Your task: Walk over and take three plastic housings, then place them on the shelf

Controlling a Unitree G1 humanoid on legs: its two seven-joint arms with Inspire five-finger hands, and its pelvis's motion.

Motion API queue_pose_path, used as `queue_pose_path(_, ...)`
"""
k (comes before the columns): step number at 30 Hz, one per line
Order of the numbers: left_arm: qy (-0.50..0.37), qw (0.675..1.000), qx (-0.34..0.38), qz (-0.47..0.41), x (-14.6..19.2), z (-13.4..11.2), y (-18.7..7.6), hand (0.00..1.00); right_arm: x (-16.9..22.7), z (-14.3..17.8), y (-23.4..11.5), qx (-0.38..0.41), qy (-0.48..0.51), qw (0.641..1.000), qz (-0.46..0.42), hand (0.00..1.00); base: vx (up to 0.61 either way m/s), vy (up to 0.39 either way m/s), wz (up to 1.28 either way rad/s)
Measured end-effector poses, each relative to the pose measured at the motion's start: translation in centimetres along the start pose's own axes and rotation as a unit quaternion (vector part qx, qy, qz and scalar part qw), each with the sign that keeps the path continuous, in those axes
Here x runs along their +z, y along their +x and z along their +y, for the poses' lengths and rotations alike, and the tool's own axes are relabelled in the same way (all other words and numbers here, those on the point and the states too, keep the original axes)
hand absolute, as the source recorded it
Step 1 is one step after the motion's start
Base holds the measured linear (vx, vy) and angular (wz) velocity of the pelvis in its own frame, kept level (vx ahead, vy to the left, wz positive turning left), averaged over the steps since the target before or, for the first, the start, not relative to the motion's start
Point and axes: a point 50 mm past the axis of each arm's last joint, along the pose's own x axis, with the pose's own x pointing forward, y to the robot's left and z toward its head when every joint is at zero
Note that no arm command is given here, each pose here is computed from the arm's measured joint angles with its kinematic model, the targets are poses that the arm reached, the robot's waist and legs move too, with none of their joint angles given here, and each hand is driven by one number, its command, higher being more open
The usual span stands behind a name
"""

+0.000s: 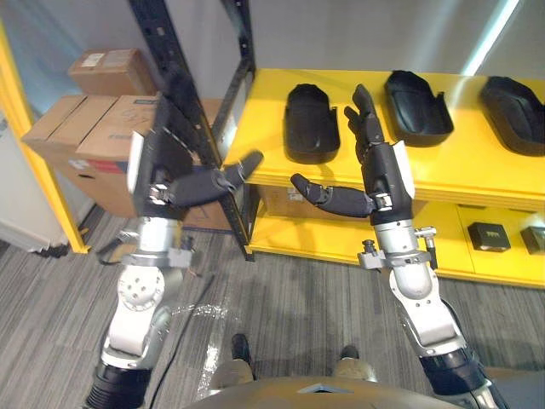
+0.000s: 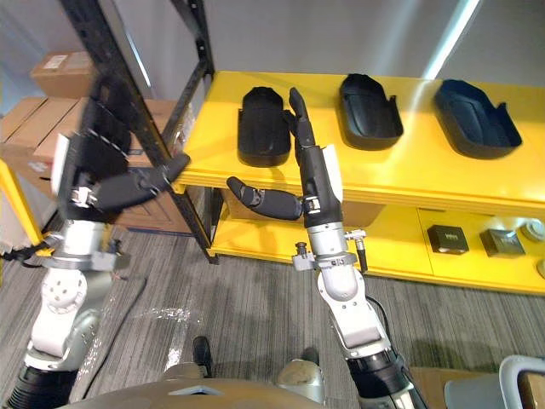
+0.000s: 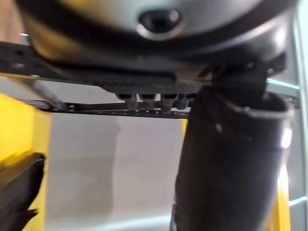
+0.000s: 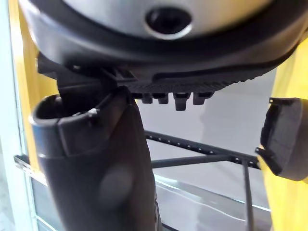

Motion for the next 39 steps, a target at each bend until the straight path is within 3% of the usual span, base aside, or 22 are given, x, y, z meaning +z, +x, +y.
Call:
queue_pose_path(10, -0.068, 0.995, 0.069, 0.010, -1.9, 0.1, -2.6, 1.00, -5.8, -1.5, 0.6, -0.061, -0.070, 0.987, 0.132, 1.00, -0.02, -0.004, 0.13)
queue_pose_path(14, -0.079, 0.992, 0.092, 0.031, -2.6, 0.6, -3.6, 1.00, -6.4, -2.8, 2.3, -0.099, -0.124, 0.979, 0.129, 1.00, -0.05, -0.002, 0.12)
queue_pose_path(24, -0.124, 0.982, 0.137, 0.033, -2.7, 1.8, -4.7, 1.00, -6.9, -6.3, 6.4, -0.172, -0.149, 0.965, 0.134, 1.00, -0.01, -0.009, 0.10)
queue_pose_path(39, -0.137, 0.977, 0.148, 0.066, -4.4, 2.1, -5.3, 1.00, -6.9, -9.5, 10.5, -0.176, -0.192, 0.953, 0.157, 1.00, -0.02, -0.004, 0.03)
